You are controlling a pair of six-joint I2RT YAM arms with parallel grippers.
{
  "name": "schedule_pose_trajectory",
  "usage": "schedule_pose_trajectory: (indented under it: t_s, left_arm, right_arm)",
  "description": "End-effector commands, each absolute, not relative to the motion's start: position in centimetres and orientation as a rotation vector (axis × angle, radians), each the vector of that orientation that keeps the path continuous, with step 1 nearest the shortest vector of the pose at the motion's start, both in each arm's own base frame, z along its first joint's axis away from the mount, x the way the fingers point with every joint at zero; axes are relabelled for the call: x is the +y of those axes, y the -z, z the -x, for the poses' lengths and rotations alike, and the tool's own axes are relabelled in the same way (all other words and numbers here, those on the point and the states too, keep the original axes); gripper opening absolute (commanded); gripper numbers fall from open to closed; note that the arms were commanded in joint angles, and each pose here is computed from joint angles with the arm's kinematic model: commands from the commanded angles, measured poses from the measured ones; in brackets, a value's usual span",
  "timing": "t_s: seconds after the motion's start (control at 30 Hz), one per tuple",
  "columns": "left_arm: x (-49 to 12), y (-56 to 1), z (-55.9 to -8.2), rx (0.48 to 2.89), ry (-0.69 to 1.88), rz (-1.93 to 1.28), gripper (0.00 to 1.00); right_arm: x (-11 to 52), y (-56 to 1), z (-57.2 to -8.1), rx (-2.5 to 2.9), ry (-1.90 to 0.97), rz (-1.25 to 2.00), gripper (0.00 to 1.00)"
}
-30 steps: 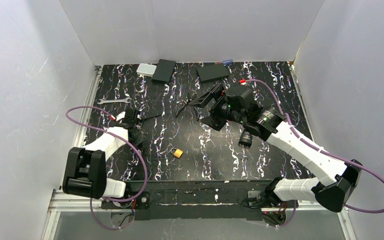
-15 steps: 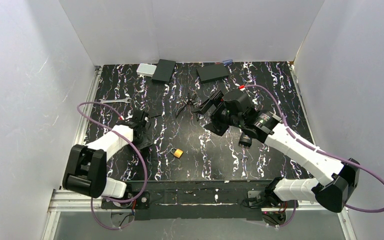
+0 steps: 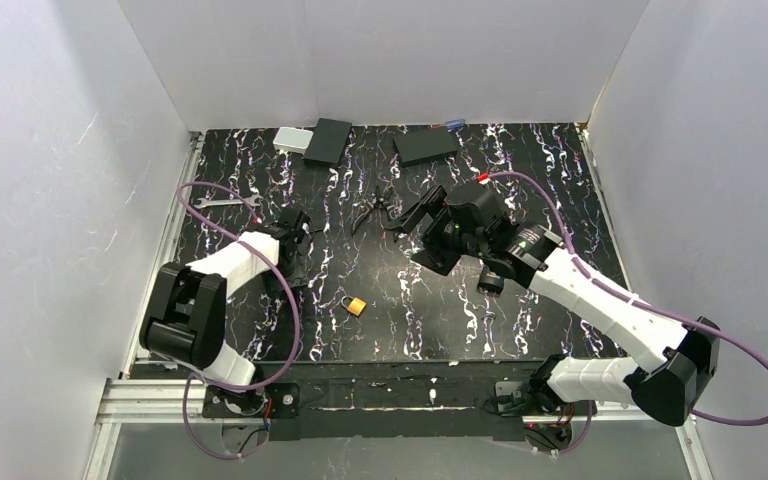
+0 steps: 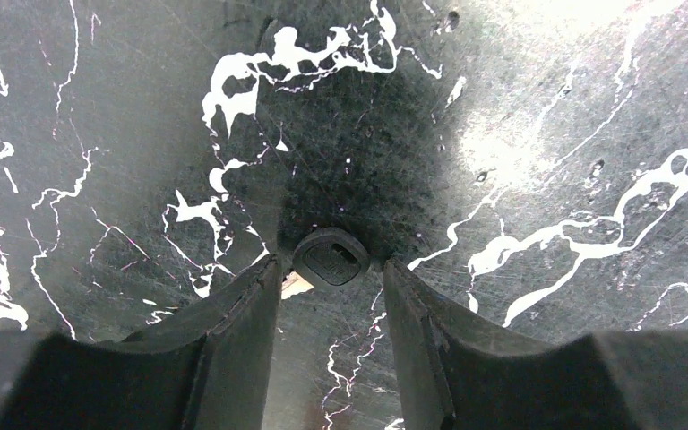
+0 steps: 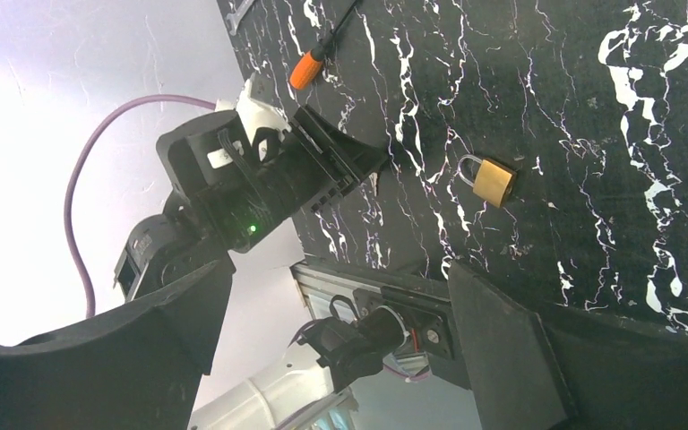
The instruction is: Unlock with the key
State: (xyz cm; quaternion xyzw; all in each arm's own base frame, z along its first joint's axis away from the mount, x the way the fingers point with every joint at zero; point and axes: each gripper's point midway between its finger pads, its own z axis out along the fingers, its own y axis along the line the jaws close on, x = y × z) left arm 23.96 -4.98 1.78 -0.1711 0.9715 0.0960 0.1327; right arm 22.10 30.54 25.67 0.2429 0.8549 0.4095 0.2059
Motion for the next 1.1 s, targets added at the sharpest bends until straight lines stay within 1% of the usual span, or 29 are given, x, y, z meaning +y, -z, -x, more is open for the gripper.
schedule_pose_trajectory:
  t_s: [0.0,0.13,0.23,0.4,0.53,0.73,0.8,0.93,1.07]
  left_arm:
    - [-3.9,-0.5,-22.4,2.896,-0.396,0.47,0.46]
    - [-3.6,-0.5,-22.1,2.899,-0.393,0.511,0.51]
    - [-4.3,-0.3,-22.2,2.901,-0.286,0.566,0.52]
    - [-4.6,0.5,-21.7,2.934,-0.245,0.619,0.49]
    - [-5.1,1.3,-21.6,2.948,-0.142,0.691,0.46]
    - [-4.5,1.5,-21.8,2.938,-0.177,0.701,0.41]
    - [-4.4,1.5,-21.8,2.939,-0.18,0.693,0.37]
    - [-4.6,1.5,-21.9,2.937,-0.161,0.687,0.22]
    - [-4.7,1.5,-21.9,2.934,-0.15,0.686,0.15]
  right_arm:
    - [29.8,-26.4,-21.7,2.352,-1.141,-0.649,1.0]
    - [29.8,-26.4,-21.7,2.348,-1.138,-0.639,1.0]
    - [29.7,-26.3,-21.7,2.354,-1.131,-0.636,1.0]
    - [29.4,-26.1,-21.6,2.352,-1.12,-0.639,1.0]
    - [29.3,-25.9,-21.6,2.355,-1.116,-0.643,1.0]
    - [29.3,-25.7,-21.5,2.363,-1.111,-0.645,1.0]
    - [29.3,-25.5,-21.5,2.366,-1.109,-0.647,1.0]
    - [29.0,-24.8,-21.4,2.376,-1.082,-0.653,1.0]
    - [28.6,-23.9,-21.5,2.376,-1.051,-0.663,1.0]
